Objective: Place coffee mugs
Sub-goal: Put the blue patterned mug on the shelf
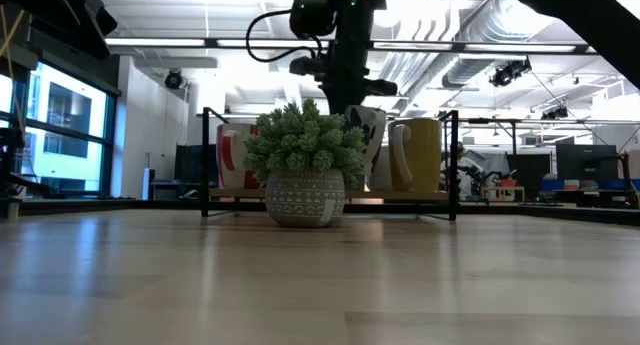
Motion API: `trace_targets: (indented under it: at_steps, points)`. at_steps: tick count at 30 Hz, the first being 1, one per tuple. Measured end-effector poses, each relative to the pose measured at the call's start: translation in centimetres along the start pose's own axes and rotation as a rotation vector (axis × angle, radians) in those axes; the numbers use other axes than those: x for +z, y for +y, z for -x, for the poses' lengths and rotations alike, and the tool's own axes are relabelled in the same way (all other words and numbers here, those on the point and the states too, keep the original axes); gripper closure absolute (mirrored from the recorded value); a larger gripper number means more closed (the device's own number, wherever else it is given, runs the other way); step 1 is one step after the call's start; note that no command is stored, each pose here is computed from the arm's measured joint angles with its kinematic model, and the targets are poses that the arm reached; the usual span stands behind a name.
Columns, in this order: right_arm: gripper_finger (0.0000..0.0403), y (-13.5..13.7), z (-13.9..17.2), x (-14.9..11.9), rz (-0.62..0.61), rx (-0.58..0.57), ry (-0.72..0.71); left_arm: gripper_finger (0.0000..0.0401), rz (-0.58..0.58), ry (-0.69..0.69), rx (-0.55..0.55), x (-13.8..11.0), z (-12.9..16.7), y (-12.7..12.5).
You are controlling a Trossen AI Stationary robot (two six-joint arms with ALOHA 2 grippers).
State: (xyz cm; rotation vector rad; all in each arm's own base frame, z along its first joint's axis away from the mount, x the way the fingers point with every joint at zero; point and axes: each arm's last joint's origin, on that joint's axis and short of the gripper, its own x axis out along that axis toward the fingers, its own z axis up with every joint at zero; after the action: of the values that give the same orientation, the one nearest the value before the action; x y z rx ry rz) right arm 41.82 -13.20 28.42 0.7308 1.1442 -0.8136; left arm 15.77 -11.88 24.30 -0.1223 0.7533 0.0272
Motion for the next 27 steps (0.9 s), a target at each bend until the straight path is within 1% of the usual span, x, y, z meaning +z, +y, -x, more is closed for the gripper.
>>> trace_targets:
  at_steps: [9, 13, 15, 20, 23, 27]
  points:
    - [0.0403, -0.1, 0.0, 0.1, -0.033, -0.008, -0.006, 0.0227, 0.003, 0.000, 0.000, 0.0, 0.0, 0.0]
    - [0.0403, -0.1, 0.0, 0.1, 0.018, -0.007, -0.004, 0.0227, 0.002, 0.000, 0.000, 0.0, 0.0, 0.0]
    - [0.0403, -0.1, 0.0, 0.1, 0.022, -0.007, -0.004, 0.0227, 0.001, 0.000, 0.000, 0.0, 0.0, 0.0]
    - [0.0403, -0.1, 0.0, 0.1, -0.033, -0.020, -0.015, 0.0227, 0.001, 0.000, 0.000, 0.0, 0.0, 0.0]
    - [0.0403, 0.0, -0.3, 0.1, 0.010, -0.003, -0.003, 0.0227, 0.000, 0.000, 0.000, 0.0, 0.0, 0.0]
    - [0.0403, 0.2, -1.0, 0.0, 0.028, -0.010, 0.020, 0.0227, 0.000, 0.000, 0.000, 0.0, 0.0, 0.0]
